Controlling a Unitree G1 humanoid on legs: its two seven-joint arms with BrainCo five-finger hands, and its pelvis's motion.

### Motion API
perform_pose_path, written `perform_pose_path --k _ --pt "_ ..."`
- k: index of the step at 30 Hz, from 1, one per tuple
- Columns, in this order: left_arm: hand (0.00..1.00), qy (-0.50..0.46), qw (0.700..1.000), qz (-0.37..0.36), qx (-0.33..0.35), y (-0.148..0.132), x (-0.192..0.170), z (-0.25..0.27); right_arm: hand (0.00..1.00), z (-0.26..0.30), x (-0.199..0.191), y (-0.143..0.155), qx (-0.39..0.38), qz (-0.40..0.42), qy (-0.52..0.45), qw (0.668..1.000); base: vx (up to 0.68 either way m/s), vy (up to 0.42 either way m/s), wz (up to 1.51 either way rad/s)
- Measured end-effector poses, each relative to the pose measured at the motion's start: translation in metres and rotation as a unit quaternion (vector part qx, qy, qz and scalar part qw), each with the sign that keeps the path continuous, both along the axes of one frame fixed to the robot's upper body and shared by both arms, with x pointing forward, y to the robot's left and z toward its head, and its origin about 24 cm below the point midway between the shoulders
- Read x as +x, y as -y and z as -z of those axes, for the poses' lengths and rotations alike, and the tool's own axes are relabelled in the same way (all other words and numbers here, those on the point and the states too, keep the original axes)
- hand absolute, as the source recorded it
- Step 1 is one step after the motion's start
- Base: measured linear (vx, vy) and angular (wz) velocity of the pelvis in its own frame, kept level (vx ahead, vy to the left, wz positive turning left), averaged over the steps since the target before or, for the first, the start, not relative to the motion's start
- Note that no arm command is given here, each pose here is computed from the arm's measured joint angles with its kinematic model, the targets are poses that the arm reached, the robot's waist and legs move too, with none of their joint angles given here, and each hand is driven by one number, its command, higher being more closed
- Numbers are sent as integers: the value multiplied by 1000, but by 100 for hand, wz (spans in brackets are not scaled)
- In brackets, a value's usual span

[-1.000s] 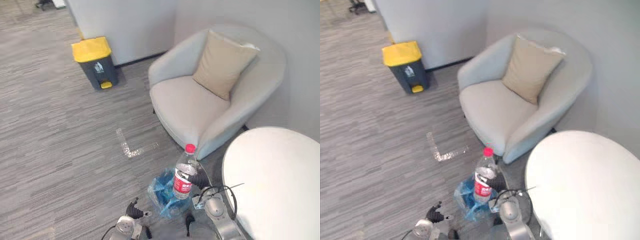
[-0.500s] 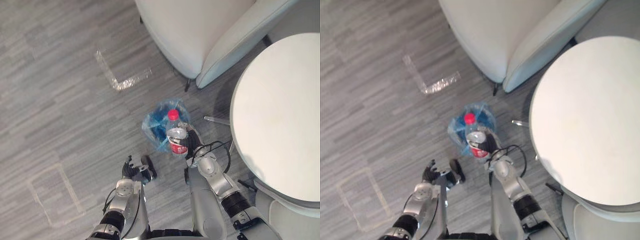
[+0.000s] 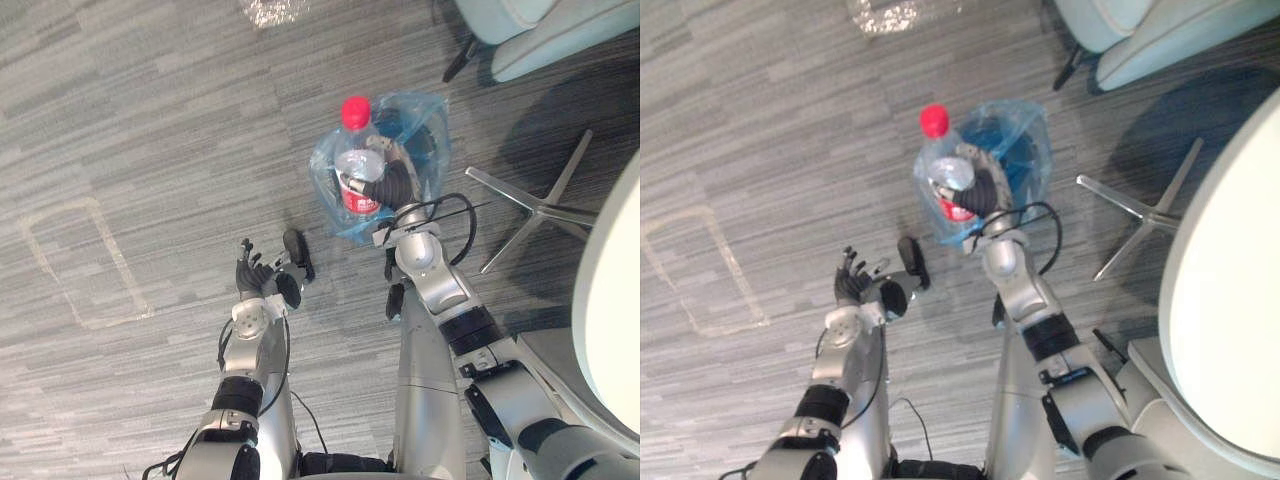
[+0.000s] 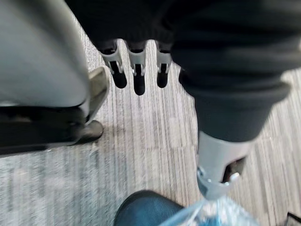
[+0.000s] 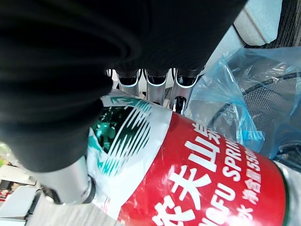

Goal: Gather rubbish on tea table into small bin, then transfer packed bag to large trash can.

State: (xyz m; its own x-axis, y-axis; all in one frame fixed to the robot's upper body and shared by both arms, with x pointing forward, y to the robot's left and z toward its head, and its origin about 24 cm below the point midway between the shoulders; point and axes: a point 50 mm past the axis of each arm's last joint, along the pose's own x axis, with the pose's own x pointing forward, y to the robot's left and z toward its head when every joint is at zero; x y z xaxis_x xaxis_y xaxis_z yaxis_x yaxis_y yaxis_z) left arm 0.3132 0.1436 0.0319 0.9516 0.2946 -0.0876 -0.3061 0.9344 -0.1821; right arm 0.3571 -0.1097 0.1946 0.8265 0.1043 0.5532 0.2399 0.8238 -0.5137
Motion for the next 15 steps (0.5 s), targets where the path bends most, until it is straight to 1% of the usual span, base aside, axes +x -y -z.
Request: perform_pose_path --k 7,8,9,15 --pt "0 10 1000 -1 0 0 0 -3 100 -14 8 20 7 45 20 999 13 1 6" --pt "0 14 1000 -3 -1 -1 0 -4 100 -16 13 33 22 73 13 997 31 -9 3" --pt "0 14 1000 -3 -1 -1 0 -3 0 -15 14 36 27 79 11 996 36 -9 1" --pt "0 12 1000 -4 -5 -1 1 -1 0 -13 17 44 45 90 2 995 0 0 0"
